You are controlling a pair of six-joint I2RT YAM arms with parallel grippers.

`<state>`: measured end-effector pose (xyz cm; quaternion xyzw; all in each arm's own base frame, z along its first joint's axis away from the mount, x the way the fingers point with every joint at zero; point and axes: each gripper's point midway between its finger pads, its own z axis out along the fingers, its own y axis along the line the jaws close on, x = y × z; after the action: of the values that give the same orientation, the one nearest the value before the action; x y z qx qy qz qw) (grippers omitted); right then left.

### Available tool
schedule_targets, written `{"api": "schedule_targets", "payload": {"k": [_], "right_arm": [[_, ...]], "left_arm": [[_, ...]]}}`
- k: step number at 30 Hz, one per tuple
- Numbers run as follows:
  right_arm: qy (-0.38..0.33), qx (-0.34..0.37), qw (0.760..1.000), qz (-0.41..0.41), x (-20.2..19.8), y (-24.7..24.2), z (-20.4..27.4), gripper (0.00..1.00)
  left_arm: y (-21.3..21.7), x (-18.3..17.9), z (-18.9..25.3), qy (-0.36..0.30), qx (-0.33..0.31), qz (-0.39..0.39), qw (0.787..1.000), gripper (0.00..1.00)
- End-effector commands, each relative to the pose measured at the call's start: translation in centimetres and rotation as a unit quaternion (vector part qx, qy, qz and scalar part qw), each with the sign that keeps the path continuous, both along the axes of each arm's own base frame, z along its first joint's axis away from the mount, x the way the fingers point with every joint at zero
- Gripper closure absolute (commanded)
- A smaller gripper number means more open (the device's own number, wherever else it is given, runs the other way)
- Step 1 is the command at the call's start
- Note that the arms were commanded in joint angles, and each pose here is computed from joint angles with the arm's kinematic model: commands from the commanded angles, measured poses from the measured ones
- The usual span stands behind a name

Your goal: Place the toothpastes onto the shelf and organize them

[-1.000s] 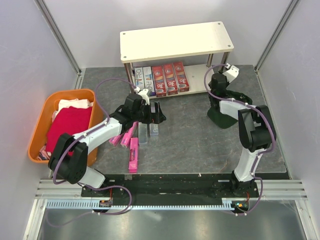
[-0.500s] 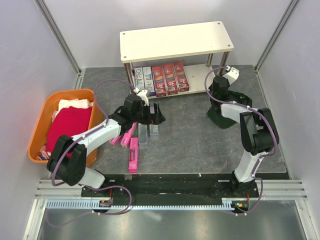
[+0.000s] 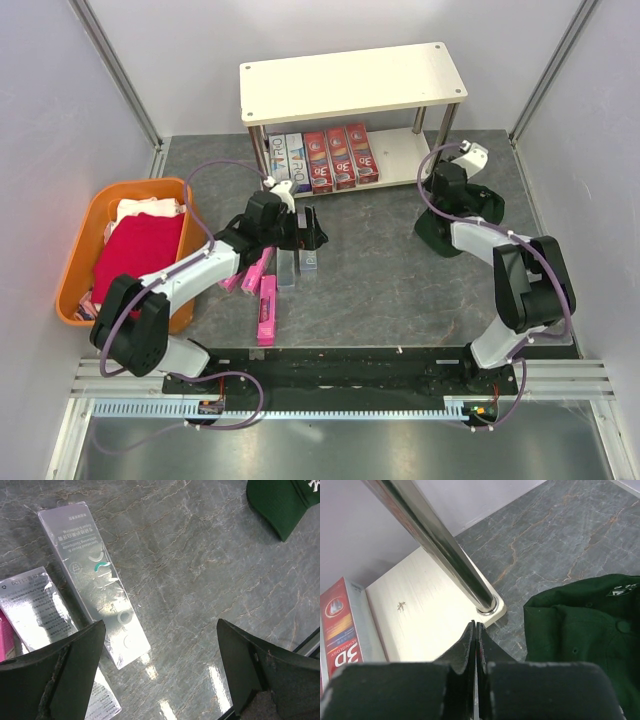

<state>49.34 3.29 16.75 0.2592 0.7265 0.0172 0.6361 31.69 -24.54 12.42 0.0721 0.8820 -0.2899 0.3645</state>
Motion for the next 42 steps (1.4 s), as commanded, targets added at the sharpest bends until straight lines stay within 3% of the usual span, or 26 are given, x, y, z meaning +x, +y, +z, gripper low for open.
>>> {"api": "schedule_targets", "payload": {"k": [1, 7, 19, 24, 34, 42], "right_arm": [[-0.028, 0.012, 1.000, 0.001, -0.8, 0.0, 2.1, 0.99], [-0.024, 0.019, 0.999, 0.023, -1.8, 0.6, 2.7, 0.85], [0.012, 0.049, 0.991, 0.124, -5.6, 6.0, 1.7, 0.29], [0.033, 0.051, 0.985, 0.162, -6.9, 8.8, 0.8, 0.12], [0.073, 0.059, 0.975, 0.200, -8.4, 11.1, -2.2, 0.10], [0.089, 0.065, 0.971, 0.213, -9.3, 11.4, -3.0, 0.09]], "left_arm": [[0.5, 0.2, 1.4, -0.026, -0.007, 0.014, 1.000, 0.01], [1.3, 0.1, 1.3, -0.030, 0.007, 0.025, 0.999, 0.00], [5.9, 0.6, -1.7, 0.018, 0.079, 0.094, 0.992, 0.00], [8.3, 1.1, -3.1, 0.037, 0.116, 0.124, 0.985, 0.00], [4.0, 2.2, -1.5, 0.025, 0.040, 0.064, 0.997, 0.04], [0.4, 3.8, -1.6, 0.018, 0.055, 0.035, 0.998, 0.04]]}}
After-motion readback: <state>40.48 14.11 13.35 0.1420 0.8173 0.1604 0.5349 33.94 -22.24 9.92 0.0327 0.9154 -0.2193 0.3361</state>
